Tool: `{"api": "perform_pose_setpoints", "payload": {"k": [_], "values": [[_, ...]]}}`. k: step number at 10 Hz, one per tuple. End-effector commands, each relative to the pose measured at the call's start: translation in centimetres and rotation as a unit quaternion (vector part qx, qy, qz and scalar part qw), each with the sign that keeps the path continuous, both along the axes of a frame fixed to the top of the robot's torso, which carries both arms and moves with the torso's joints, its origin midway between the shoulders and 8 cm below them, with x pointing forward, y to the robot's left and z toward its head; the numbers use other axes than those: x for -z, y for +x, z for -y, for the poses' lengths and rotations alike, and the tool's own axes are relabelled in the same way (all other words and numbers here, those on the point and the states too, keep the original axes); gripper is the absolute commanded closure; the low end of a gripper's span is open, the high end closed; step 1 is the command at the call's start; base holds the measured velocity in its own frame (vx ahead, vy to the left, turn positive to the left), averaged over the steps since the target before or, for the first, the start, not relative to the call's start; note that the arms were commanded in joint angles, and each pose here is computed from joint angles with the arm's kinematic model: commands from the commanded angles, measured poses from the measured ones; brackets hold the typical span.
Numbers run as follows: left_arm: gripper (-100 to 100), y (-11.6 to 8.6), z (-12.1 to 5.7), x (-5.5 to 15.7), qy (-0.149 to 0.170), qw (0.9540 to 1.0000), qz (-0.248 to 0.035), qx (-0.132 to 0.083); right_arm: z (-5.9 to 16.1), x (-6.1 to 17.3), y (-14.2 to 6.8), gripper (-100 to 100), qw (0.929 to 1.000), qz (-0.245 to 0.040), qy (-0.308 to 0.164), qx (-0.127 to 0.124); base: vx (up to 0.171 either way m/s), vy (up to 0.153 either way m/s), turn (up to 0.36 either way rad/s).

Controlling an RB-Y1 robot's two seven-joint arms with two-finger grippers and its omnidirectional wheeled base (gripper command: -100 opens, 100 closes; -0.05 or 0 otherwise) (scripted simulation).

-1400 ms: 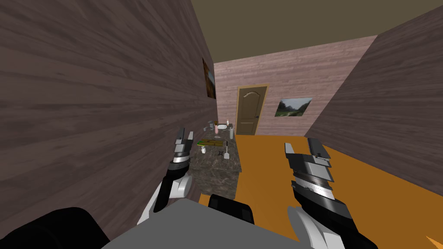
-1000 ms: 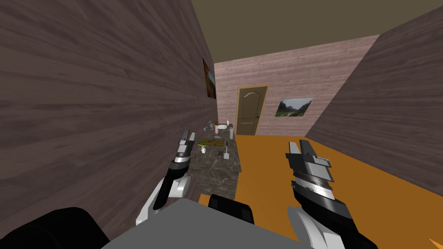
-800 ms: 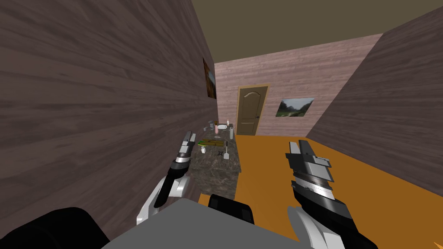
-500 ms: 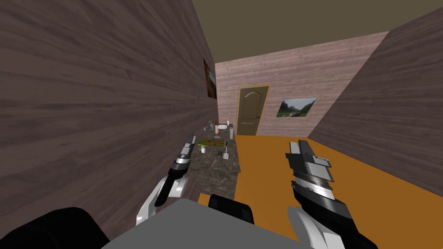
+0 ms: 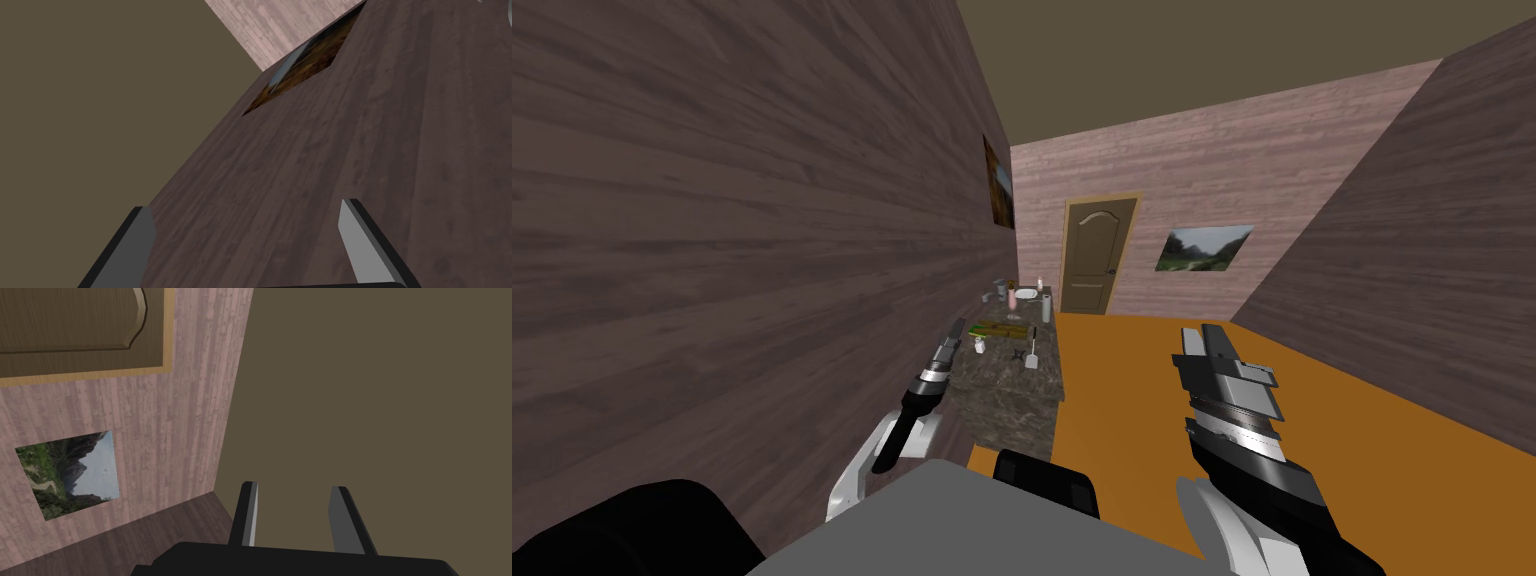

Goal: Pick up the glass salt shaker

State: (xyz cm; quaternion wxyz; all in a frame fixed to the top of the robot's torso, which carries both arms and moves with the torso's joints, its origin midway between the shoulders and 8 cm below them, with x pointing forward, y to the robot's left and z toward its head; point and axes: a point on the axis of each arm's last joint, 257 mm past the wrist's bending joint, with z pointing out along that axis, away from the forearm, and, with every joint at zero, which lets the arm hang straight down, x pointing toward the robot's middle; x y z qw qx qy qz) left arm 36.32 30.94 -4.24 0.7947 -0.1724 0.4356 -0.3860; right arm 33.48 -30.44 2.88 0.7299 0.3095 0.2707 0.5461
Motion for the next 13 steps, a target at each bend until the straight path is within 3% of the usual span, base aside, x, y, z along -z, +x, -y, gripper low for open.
{"api": "perform_pose_setpoints", "payload": {"k": [1, 5, 8, 13], "values": [[-100, 0.5, -0.3, 1.8, 0.017, 0.9997, -0.014, -0.013, 0.0, 0.0, 0.0, 0, 1.0, 0.0, 0.0, 0.0, 0.0, -0.022, 0.03], [-100, 1.2, -1.9, 5.2, 0.058, 0.9963, -0.045, -0.044, 0.0, 0.0, 0.0, 0, 1.0, 0.0, 0.0, 0.0, 0.005, -0.031, 0.032], [-100, 2.1, -3.4, 8.9, 0.092, 0.9901, -0.079, -0.071, 0.0, 0.0, 0.0, 0, 1.0, 0.0, 0.0, 0.0, 0.003, -0.033, 0.032], [-100, 3.2, -4.8, 13.1, 0.12, 0.9813, -0.118, -0.093, 0.0, 0.0, 0.0, 0, 1.0, 0.0, 0.0, 0.0, 0.001, -0.008, 0.002]]}}
